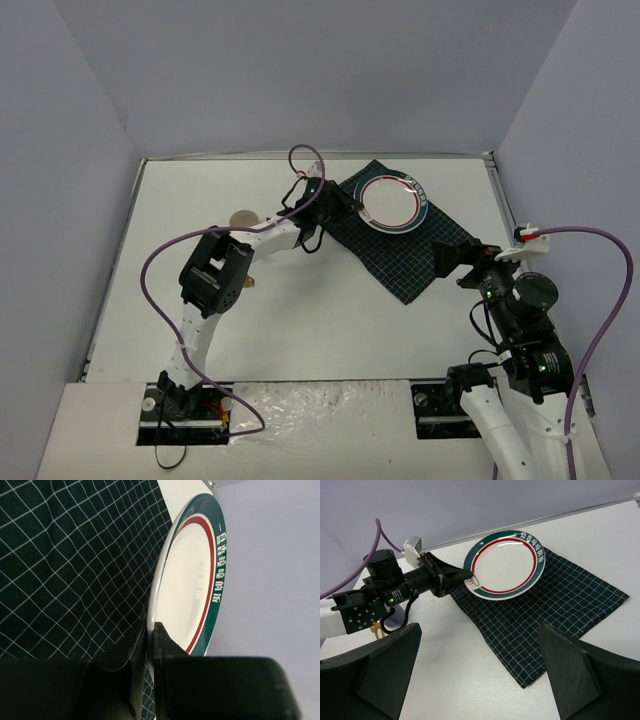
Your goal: Set the dinner table for one person
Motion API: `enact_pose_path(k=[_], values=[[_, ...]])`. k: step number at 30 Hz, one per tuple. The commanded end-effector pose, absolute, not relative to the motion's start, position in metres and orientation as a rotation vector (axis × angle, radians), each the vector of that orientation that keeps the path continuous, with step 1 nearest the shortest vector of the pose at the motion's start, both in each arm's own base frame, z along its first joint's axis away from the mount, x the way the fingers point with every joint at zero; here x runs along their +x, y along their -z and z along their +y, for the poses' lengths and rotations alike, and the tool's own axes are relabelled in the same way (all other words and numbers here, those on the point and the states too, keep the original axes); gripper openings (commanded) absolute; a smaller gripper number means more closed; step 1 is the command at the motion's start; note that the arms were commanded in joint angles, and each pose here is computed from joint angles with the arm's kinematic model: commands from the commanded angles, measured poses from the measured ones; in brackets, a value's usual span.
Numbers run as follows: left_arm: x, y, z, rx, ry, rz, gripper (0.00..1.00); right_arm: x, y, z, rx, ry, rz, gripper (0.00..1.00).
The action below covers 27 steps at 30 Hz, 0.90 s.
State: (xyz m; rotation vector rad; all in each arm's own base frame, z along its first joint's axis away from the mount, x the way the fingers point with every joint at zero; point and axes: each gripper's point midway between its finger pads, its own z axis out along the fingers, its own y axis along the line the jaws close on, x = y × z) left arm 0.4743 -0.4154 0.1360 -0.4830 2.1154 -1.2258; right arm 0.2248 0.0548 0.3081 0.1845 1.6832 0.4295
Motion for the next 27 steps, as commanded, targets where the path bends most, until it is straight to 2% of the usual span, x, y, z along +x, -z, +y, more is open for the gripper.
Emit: enact_pose_path(k=[1,27], values=[[0.495,-0.225,-0.427,-0.453,1.397,1.853,0.00,0.230,-0.317,0.054,0.172,-0.416,1.639,1.00],[0.497,-0.149,-0.442,-0.513,1.427,1.965,0.00,0.230,-0.298,0.055,0.162,-0.410,1.684,1.00]])
